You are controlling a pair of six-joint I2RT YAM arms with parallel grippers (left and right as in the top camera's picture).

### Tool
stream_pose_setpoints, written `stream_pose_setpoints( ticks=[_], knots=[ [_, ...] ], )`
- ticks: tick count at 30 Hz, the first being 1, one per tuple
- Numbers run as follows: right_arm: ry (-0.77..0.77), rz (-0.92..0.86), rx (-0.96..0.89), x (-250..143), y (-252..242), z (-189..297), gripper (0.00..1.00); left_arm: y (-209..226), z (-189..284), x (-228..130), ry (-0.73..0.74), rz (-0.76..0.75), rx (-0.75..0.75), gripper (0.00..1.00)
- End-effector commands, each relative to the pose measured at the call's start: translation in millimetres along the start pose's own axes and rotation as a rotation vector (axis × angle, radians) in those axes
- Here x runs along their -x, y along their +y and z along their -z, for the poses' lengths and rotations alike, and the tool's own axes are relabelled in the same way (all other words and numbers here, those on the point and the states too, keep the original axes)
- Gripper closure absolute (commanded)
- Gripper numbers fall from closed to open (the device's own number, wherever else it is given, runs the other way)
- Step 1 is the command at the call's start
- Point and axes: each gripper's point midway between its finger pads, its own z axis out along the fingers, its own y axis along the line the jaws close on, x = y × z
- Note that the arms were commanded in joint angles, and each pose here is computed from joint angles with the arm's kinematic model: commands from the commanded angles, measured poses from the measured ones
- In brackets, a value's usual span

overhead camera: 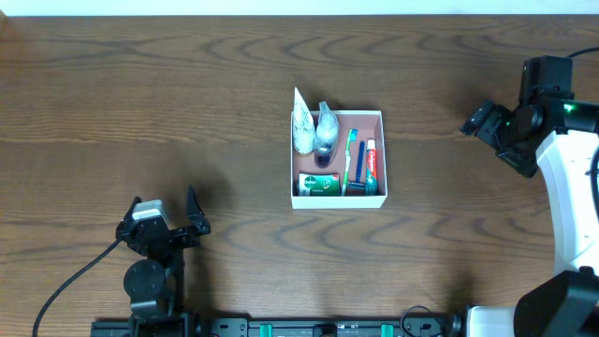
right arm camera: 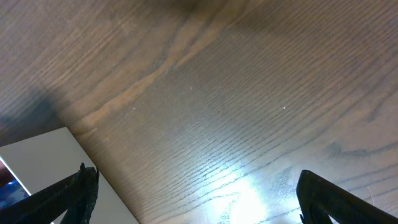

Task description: Pack container

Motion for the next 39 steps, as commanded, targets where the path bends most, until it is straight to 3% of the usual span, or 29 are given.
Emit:
stream_pose_setpoints(
  ticks=[1, 12, 18, 24, 27, 33, 39],
  knots=[
    [0.0, 0.009, -0.003, 2, -1, 0, 0.01, 1, -2, -16, 0.039, 0.014, 0.0, 0.02],
    [-0.071, 0.025, 0.045, 3, 6, 28, 0.01, 1, -2, -17, 0.04, 0.014, 0.0, 0.02],
    [-0.28, 0.171, 0.155, -20, 40, 105, 0.01, 1, -2, -16, 0.039, 0.014, 0.0, 0.02],
    [-0.536, 0.197, 0.152, -35, 11, 166, 0.01, 1, -2, -17, 0.04, 0.014, 0.0, 0.02],
    [-0.631, 0.225, 0.223, -44, -2, 171, 0.01, 1, -2, -16, 0.039, 0.014, 0.0, 0.02],
    [-0.84, 0.556, 0.409, -71, 11, 159, 0.01, 1, -2, -16, 0.039, 0.014, 0.0, 0.02],
    [-1.013, 0.589, 0.554, -86, 18, 141, 0.01, 1, -2, -17, 0.041, 0.013, 0.0, 0.02]
  ],
)
